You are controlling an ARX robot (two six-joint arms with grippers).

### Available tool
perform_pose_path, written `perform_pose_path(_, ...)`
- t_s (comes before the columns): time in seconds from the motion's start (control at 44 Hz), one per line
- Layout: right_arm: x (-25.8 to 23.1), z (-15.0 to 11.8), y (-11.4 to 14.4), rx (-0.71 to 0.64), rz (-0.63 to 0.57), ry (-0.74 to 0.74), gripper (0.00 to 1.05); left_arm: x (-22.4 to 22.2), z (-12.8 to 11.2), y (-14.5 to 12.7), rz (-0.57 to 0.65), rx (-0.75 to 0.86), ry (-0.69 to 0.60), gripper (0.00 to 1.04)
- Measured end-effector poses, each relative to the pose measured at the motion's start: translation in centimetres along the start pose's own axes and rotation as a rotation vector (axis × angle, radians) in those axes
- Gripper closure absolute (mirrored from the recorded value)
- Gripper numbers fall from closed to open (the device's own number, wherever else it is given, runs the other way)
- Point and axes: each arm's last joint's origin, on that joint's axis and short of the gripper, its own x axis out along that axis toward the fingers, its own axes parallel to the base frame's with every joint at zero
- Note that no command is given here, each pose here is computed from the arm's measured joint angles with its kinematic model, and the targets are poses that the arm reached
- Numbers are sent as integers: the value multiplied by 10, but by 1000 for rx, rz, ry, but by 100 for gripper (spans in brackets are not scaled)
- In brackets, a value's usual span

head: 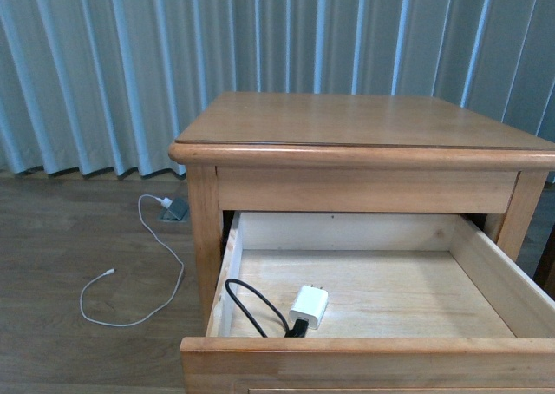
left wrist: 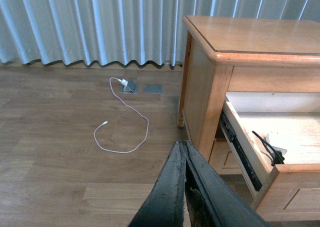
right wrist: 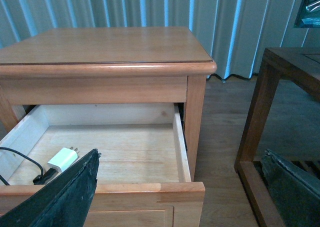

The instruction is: Put charger into drawer

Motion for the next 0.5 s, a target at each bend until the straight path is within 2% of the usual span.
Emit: perform_pose_path(0.5, 0, 0, 0, 0, 0, 0, 8, 0, -20, 0, 2, 0, 3, 101)
